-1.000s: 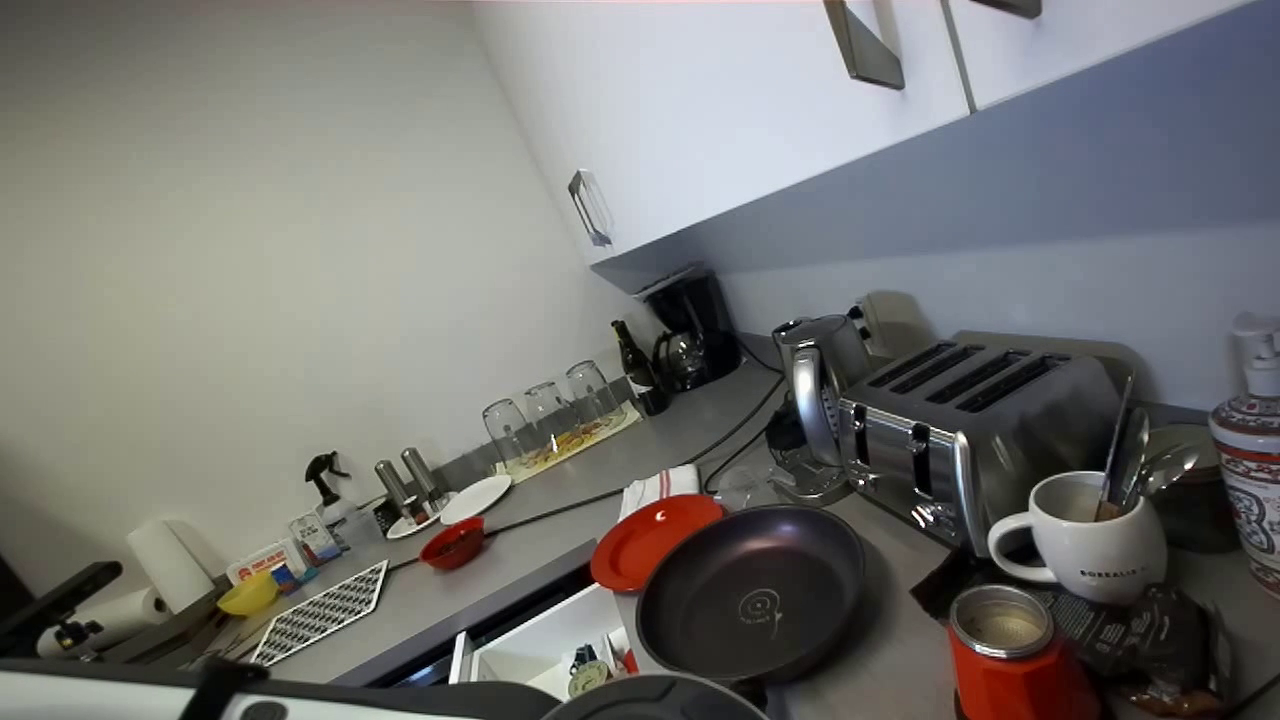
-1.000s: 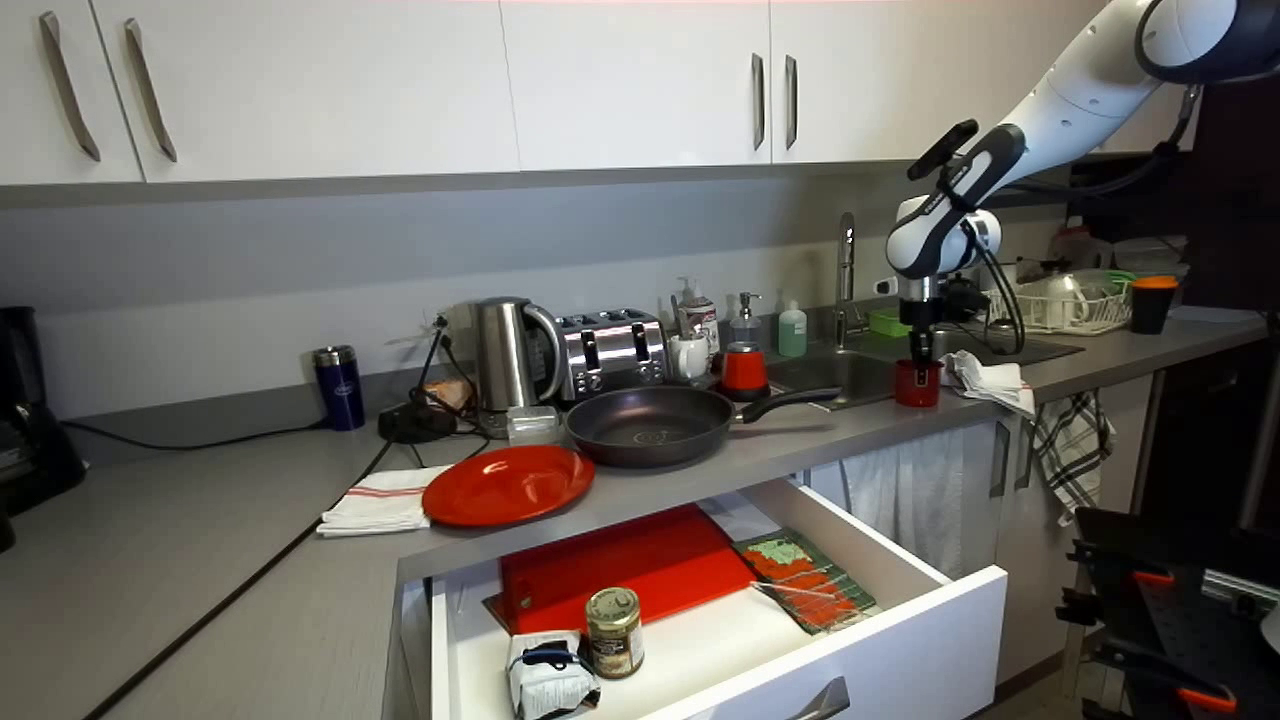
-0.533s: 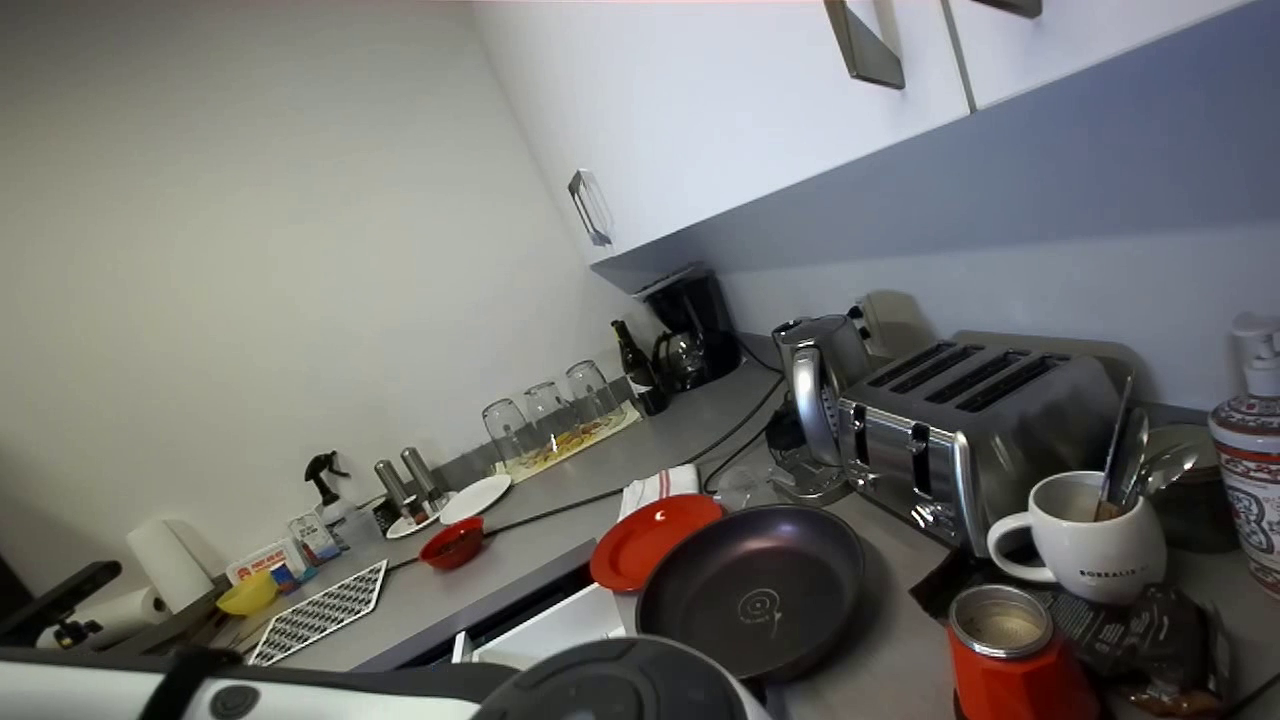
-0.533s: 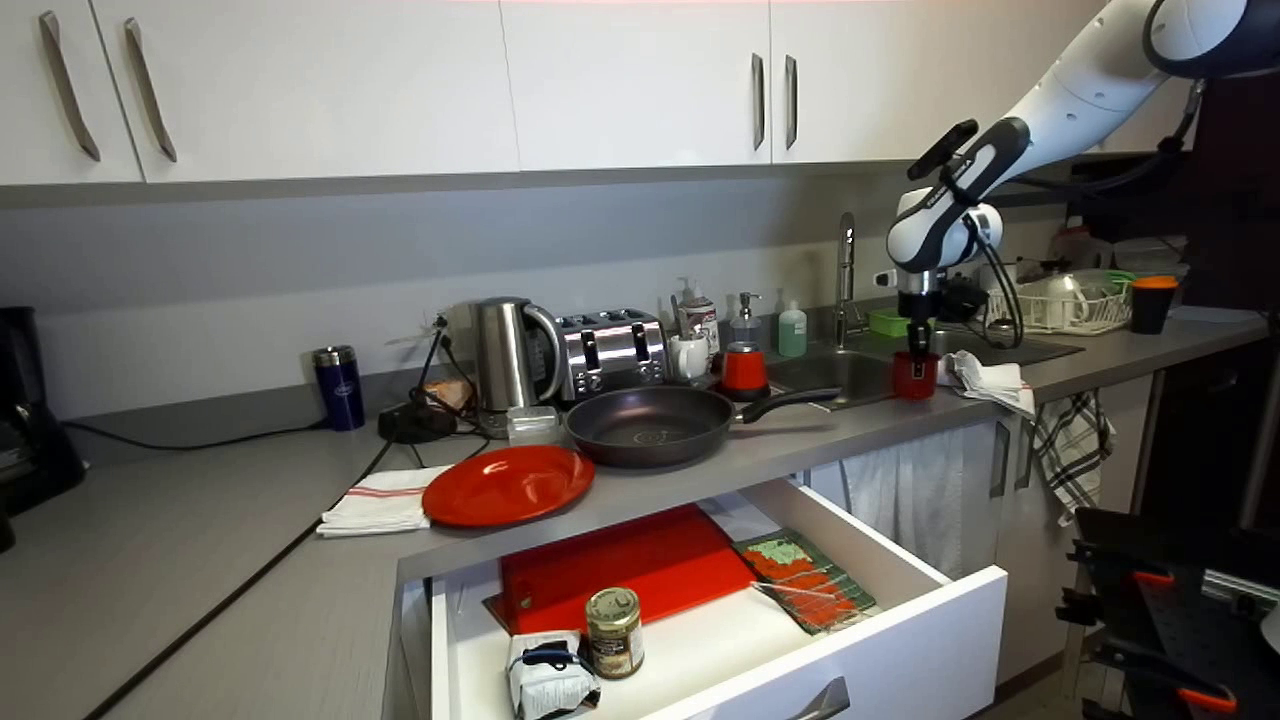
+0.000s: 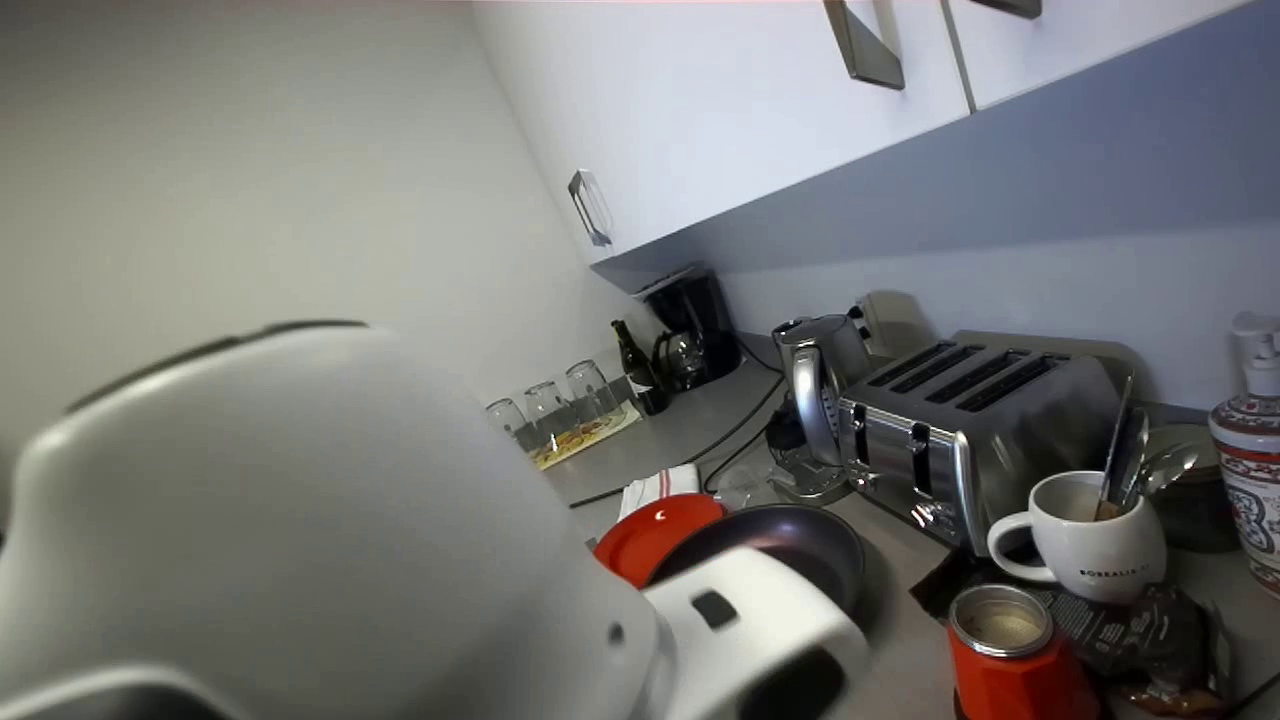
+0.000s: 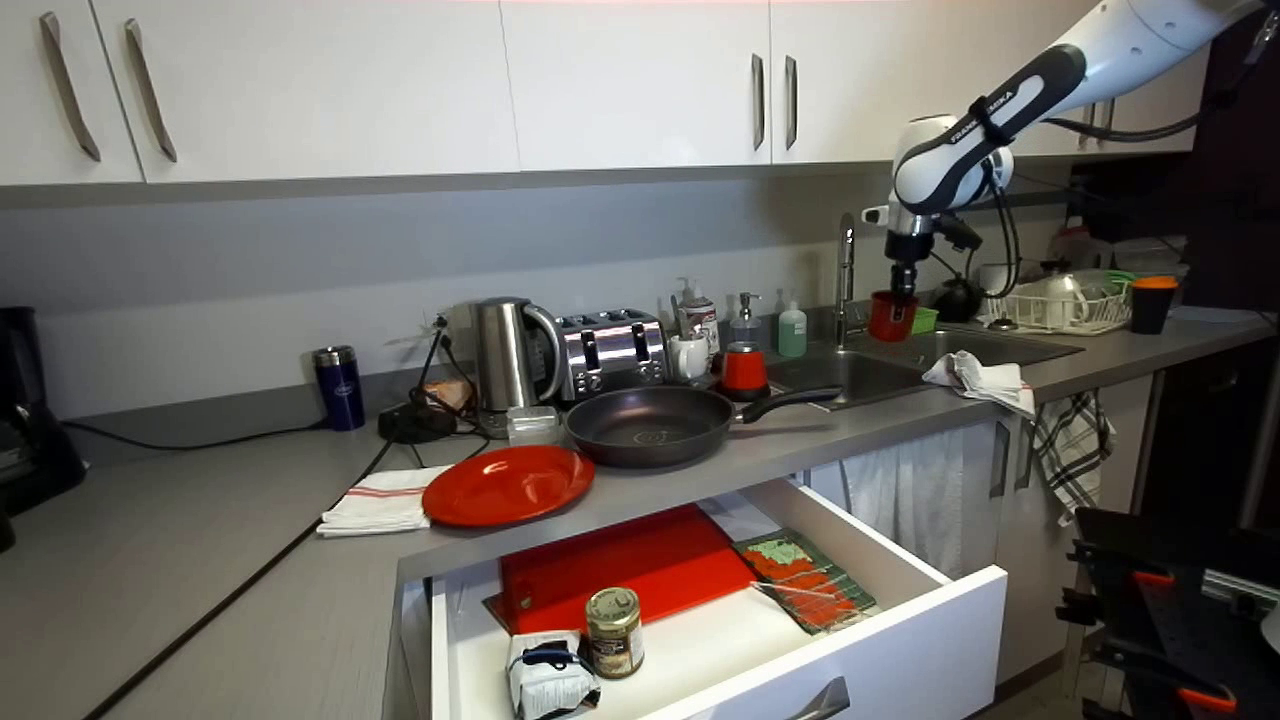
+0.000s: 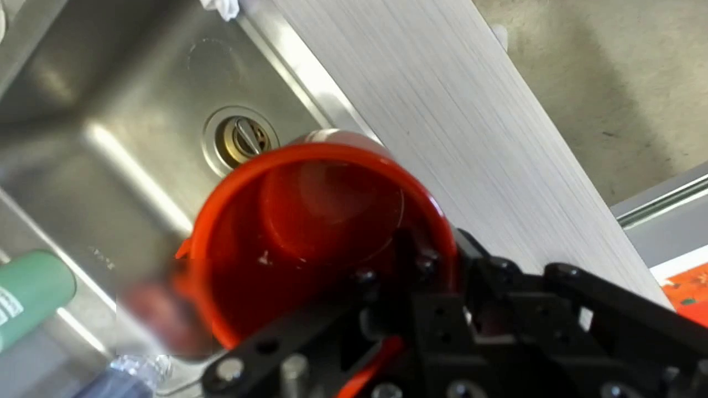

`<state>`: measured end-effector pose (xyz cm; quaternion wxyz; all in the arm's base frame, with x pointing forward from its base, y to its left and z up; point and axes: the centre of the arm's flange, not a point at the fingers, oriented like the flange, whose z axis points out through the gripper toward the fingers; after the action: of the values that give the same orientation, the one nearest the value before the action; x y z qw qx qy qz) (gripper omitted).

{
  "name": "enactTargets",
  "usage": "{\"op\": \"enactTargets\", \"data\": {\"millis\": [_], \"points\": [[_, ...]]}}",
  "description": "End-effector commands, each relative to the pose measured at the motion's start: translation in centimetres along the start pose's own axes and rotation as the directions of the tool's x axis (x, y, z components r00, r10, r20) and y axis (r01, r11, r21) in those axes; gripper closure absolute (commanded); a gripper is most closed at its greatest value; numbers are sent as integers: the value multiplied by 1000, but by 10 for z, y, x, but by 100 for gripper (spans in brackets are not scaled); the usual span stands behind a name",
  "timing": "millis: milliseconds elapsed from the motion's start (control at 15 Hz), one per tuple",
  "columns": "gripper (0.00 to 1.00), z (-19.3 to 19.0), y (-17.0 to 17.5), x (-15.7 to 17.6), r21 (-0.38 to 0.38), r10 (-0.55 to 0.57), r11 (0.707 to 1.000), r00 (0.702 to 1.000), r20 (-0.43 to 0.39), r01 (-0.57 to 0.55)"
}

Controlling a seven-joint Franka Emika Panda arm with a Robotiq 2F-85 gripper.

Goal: Pick up the red cup and put it in the drawer

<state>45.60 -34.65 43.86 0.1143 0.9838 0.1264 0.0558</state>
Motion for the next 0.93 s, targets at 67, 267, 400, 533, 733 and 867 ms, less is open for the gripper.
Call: {"op": "enactTargets", "data": {"millis": [67,267,400,533,733,867], "points": [[94,-47,-58,26,-10,-74,997,996,-41,73],[94,-60,-96,48,6,-145,989,987,-63,146],[94,-64,-121,62,14,-197,980,978,-69,199],[94,-67,-148,73,20,-252,967,965,-76,254],[94,-65,-188,89,29,-321,946,944,-73,324],[94,-60,-214,97,29,-368,928,927,-70,371]]}}
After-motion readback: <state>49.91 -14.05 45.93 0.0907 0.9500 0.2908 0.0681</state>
